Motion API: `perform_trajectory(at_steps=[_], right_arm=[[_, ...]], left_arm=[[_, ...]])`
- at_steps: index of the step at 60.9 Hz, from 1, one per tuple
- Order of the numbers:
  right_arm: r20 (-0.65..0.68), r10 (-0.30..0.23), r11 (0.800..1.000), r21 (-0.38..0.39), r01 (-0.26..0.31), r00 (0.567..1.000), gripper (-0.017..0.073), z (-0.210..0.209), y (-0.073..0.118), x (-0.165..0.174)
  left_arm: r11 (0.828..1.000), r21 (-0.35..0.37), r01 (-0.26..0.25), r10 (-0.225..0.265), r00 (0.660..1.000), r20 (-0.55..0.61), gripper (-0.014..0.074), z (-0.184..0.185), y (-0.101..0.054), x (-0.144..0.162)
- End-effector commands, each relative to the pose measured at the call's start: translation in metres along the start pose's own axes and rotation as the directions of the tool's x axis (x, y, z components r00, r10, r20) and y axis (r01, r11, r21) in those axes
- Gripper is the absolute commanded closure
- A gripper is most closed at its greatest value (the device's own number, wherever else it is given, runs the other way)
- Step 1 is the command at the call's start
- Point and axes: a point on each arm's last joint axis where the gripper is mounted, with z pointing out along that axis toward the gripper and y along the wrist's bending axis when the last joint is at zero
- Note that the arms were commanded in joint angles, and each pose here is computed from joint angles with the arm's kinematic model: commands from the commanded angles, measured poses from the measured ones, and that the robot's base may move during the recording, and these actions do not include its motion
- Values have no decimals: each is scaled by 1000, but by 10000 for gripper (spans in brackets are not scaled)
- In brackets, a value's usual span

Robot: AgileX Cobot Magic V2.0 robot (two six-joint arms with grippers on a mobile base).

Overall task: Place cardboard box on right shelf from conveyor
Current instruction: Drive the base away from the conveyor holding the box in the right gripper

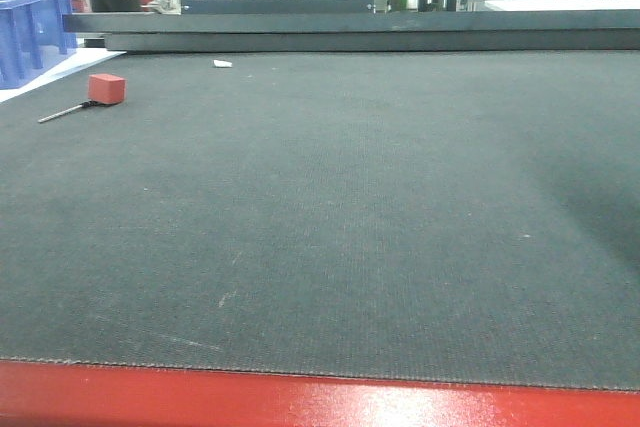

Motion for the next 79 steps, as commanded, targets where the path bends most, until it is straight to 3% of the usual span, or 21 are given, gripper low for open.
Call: perform_trajectory(at_steps=[1,79], right_arm=[[113,-13,1000,-7,14,993,430,-2,2,-16],[112,-13,1000,-6,14,994,430,-2,2,-16]], left_arm=[[1000,-2,6,-5,996,91,710,-1,0,-6],[1000,-2,6,-5,996,91,710,-1,0,-6]])
